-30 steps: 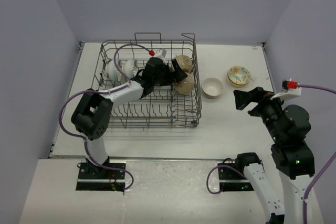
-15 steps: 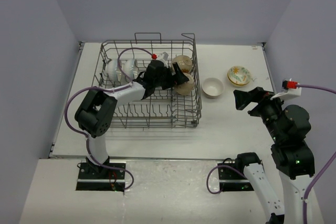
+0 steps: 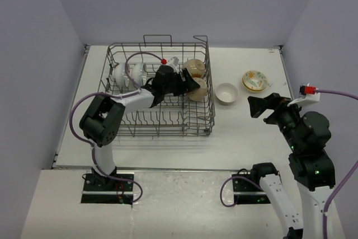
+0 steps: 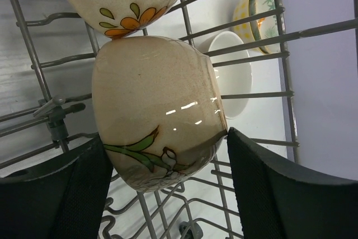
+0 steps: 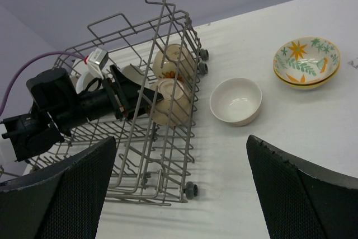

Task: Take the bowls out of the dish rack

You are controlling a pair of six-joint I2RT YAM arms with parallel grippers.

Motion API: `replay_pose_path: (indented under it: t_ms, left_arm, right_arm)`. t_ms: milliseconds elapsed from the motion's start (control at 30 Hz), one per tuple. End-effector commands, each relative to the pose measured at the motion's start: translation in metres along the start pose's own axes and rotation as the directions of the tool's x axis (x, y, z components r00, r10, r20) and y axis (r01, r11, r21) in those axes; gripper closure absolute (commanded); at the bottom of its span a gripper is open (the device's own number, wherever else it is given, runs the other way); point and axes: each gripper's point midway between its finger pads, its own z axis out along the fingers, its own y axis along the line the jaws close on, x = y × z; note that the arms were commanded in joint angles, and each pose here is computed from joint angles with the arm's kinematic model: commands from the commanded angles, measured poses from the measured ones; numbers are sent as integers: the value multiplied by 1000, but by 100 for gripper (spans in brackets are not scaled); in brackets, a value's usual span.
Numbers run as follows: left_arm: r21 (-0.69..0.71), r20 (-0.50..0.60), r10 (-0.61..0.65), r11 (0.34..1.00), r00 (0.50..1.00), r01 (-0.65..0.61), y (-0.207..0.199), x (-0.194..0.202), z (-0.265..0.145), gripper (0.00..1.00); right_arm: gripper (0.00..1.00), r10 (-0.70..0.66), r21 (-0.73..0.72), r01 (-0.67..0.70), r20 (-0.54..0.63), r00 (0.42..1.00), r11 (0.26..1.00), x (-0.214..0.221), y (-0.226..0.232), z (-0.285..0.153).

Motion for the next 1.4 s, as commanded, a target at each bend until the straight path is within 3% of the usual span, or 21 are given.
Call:
replay_pose_path:
  t_ms: [0, 167, 400, 633, 1167, 1267, 1367]
  left_arm:
    - [183, 61, 14, 983, 998, -25, -55, -23, -15, 26]
    - [251, 74, 0, 968, 997, -19, -66, -24, -17, 33]
    - [280, 84, 6, 960, 996, -30, -74, -27, -22, 33]
    - [265, 88, 26, 963, 996, -49, -75, -29, -27, 25]
    - [260, 57, 15, 965, 998, -29, -71, -22, -19, 25]
    - [294, 44, -2, 956, 999, -11, -70, -17, -13, 28]
    - [337, 37, -14, 942, 999, 1, -75, -14, -14, 40]
  right_arm:
    - [1, -24, -35, 24, 1, 1000, 999, -3, 7, 4]
    - [1, -29, -26, 29, -12, 999, 999, -1, 4, 6]
    - [1, -31, -41, 30, -24, 999, 999, 2, 6, 8]
    - [1, -32, -61, 30, -29, 999, 998, 3, 10, 7]
    - [1, -32, -70, 29, -38, 999, 997, 7, 10, 8]
    - [1, -35, -69, 32, -33, 999, 997, 6, 10, 8]
    - [1, -36, -70, 34, -35, 999, 997, 6, 10, 8]
